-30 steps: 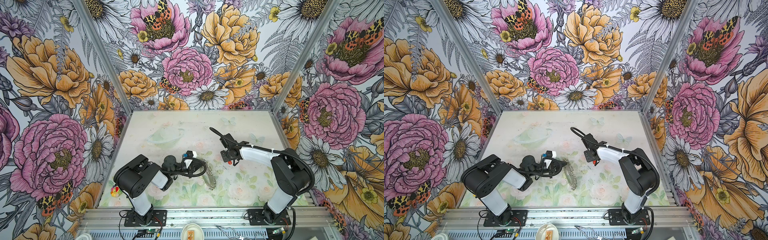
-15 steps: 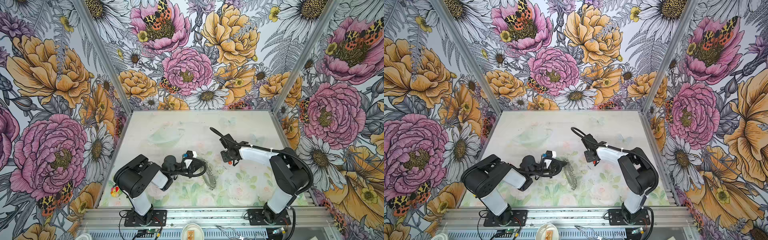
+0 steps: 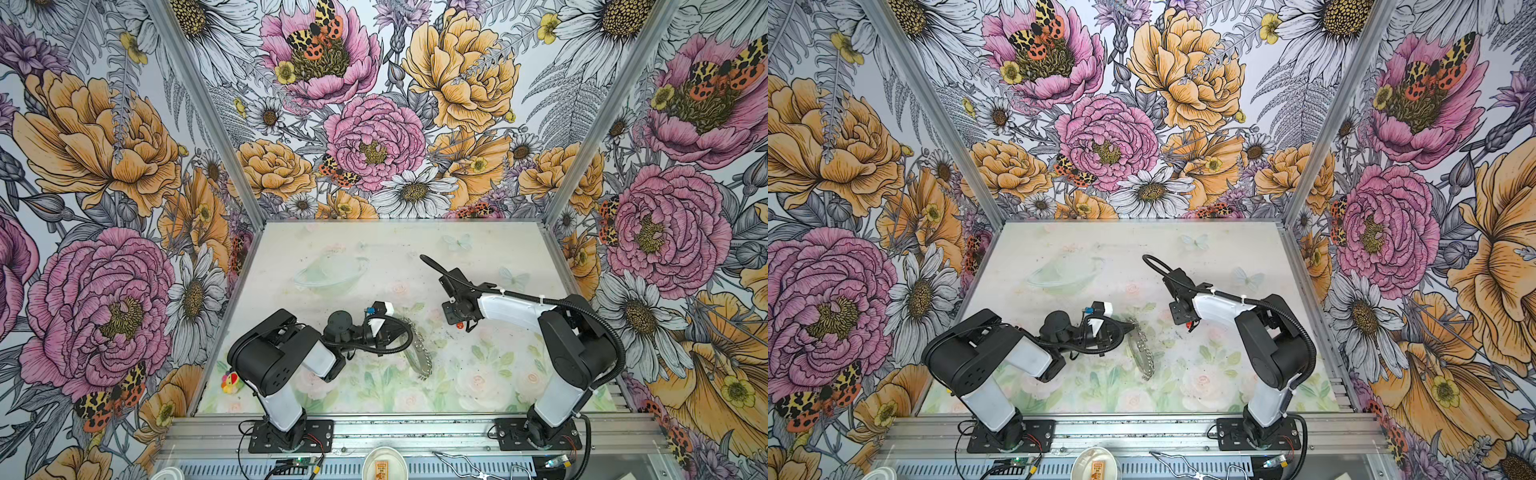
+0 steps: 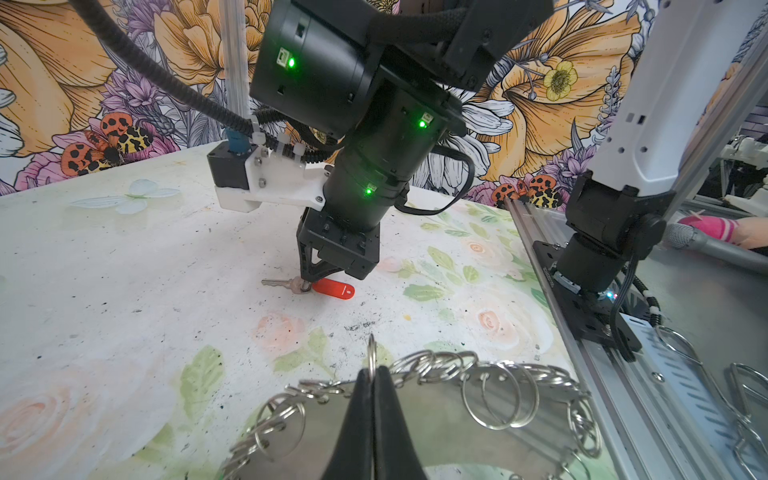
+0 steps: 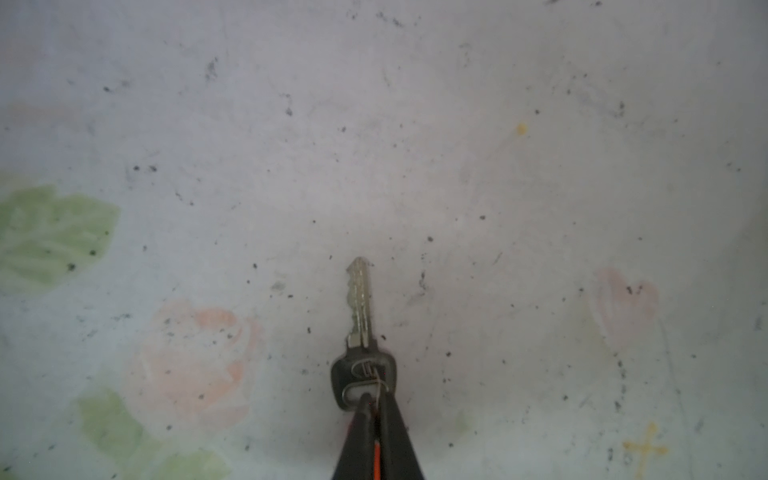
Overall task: Put the keys on the keyring
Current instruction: 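Lift the red-tag key with the right gripper toward the left gripper's plate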
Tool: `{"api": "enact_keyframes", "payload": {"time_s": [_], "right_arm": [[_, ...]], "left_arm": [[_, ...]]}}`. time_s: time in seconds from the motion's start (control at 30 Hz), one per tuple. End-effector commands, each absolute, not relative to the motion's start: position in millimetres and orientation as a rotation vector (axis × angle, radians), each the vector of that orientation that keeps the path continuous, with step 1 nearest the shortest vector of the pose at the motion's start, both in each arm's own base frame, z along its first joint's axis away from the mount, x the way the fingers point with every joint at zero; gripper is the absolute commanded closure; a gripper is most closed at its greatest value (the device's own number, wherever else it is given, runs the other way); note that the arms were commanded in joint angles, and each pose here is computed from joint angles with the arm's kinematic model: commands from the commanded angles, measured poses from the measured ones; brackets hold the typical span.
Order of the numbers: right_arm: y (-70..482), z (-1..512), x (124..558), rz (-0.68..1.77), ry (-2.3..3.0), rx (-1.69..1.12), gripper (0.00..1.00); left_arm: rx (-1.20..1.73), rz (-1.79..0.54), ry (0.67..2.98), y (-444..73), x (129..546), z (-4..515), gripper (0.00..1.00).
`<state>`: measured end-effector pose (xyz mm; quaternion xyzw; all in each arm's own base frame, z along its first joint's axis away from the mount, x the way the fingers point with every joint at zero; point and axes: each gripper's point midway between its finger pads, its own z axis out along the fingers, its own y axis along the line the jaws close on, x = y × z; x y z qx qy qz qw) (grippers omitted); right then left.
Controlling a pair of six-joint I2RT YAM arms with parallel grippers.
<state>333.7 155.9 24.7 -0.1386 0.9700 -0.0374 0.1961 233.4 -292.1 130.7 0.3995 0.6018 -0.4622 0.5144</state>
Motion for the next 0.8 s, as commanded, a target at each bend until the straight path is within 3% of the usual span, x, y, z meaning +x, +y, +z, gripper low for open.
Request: {"api": "enact_keyframes", "payload": {"time_s": [0.0, 0.23, 0.43, 0.77], "right_arm": [[155, 24, 337, -0.132, 2.717, -0.383, 0.95], [155, 22, 337, -0.137, 2.724, -0.386, 0.93], [154, 33, 338, -0.131, 2.696, -0.379, 0.99], [181, 114, 339, 0.100, 2.482, -0.536, 1.00]], "left_arm": [[0.958, -1.111, 1.409, -293, 238, 140, 1.00], [0.959, -1.111, 1.406, -293, 238, 141, 1.00], [0.958, -1.110, 1.406, -293, 238, 141, 1.00], [0.972, -1.078, 1.465, -291, 245, 145, 1.00]]}}
